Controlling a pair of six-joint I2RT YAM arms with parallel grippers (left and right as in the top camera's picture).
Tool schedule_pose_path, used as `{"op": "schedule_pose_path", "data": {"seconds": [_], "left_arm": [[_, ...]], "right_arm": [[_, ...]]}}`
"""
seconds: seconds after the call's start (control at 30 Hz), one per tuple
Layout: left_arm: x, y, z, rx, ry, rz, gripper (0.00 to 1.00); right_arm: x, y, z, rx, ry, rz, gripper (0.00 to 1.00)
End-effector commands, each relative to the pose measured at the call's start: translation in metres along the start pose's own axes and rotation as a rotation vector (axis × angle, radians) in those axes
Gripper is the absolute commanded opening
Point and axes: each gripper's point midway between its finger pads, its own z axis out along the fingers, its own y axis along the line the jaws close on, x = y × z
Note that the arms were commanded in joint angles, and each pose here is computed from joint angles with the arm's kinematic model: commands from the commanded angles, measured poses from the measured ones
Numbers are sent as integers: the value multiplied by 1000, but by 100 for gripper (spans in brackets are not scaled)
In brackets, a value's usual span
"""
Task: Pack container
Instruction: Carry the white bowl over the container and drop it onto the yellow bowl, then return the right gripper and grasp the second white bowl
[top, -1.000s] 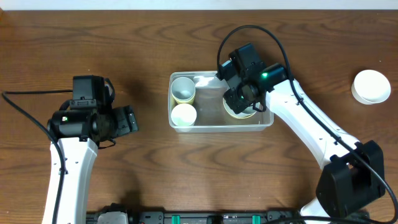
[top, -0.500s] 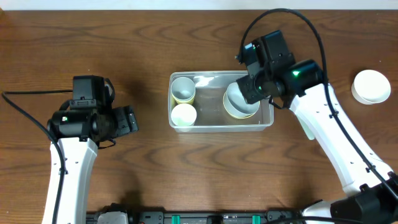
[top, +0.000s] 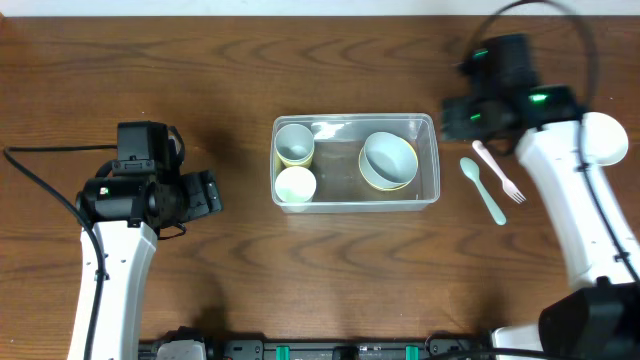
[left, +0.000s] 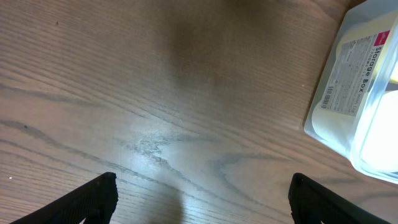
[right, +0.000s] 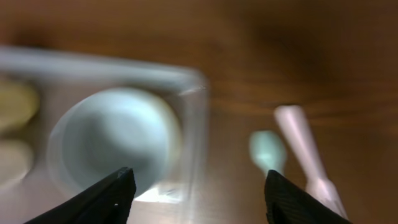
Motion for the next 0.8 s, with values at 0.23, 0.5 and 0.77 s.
{"op": "schedule_pose_path", "data": {"seconds": [0.23,0.5,0.77], "left_arm": [[1,2,1,-4,7,-18,88],[1,2,1,-4,7,-18,88],[1,2,1,-4,7,-18,88]], "right_arm": [[-2,-174,-2,252,-16,261,72],[12,-219,42,282,53,309,74],[11,-240,75,293,54,289,75]]}}
